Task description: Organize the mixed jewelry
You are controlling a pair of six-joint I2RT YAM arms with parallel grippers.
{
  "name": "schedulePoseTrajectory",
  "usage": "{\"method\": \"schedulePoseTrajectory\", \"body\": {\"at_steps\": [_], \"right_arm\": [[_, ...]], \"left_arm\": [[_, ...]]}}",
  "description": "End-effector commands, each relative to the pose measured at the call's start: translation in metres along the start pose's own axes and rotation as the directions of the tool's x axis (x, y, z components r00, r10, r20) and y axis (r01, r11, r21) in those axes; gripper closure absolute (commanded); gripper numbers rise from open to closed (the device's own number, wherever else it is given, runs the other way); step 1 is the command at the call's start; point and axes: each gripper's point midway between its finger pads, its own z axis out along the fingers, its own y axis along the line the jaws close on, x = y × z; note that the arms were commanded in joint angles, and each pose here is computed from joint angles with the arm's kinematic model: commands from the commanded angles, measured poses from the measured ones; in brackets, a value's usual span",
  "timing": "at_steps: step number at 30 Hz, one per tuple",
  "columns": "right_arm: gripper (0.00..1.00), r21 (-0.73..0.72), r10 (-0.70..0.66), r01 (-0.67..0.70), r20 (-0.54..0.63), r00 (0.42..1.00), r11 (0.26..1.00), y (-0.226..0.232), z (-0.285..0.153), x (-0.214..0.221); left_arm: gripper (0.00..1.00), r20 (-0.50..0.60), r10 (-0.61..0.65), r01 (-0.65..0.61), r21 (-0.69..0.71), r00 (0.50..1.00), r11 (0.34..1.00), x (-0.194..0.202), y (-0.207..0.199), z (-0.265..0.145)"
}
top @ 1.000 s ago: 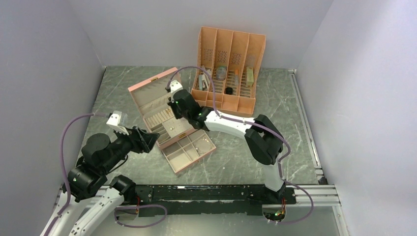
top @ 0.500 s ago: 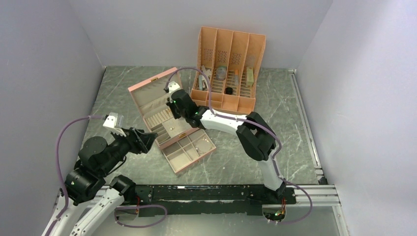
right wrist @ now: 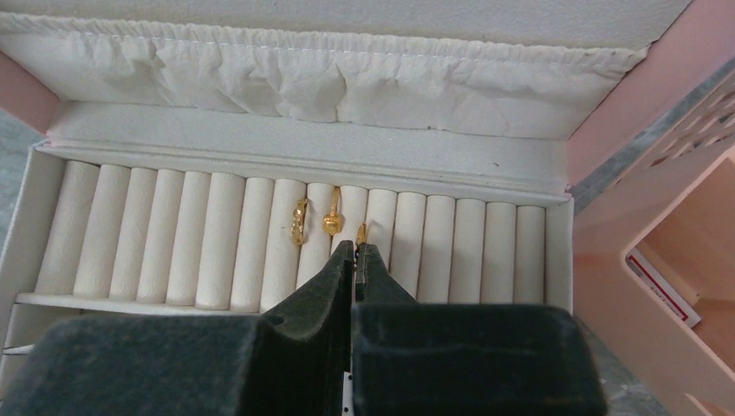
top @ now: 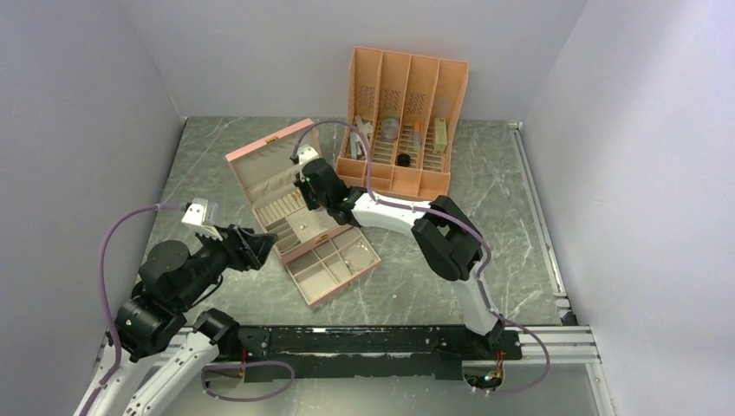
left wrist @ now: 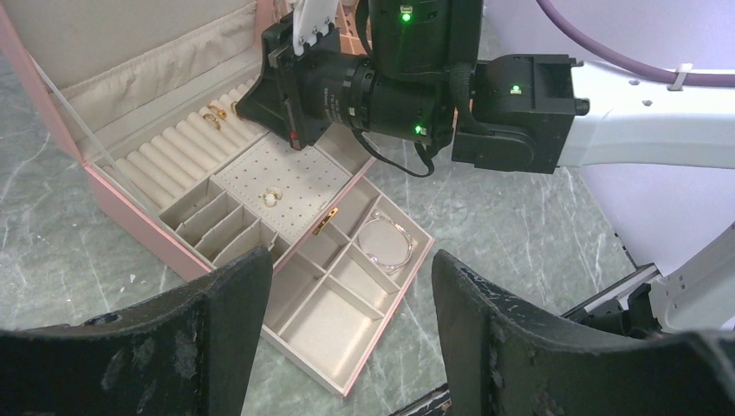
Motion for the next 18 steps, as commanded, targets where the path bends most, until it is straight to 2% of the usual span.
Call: {"method": "schedulePoseTrajectory", "body": {"at_steps": [1,9,18], "right_arm": [[1.00,-0.009,0.021,-0.021,0.024,0.999,1.000,0.000,0.006,-0.006],[1.00,0.023,0.016,-0.016,0.002,1.000,1.000,-0.007,0.011,0.005],[1.00,0.062,-0.001,0.007,-0.085,0.996,0.998,-0.013,0.024,0.047]], "left_arm": [[0.28,0.033,-0.001,0.001,-0.010,0.999,1.000,-0.006,0.002,0.002],[0.28,0.033,-0.001,0.001,-0.012,0.999,1.000,-0.006,0.002,0.002],[0.28,0.032,-0.001,0.001,-0.012,0.999,1.000,-0.006,0.002,0.002]]}}
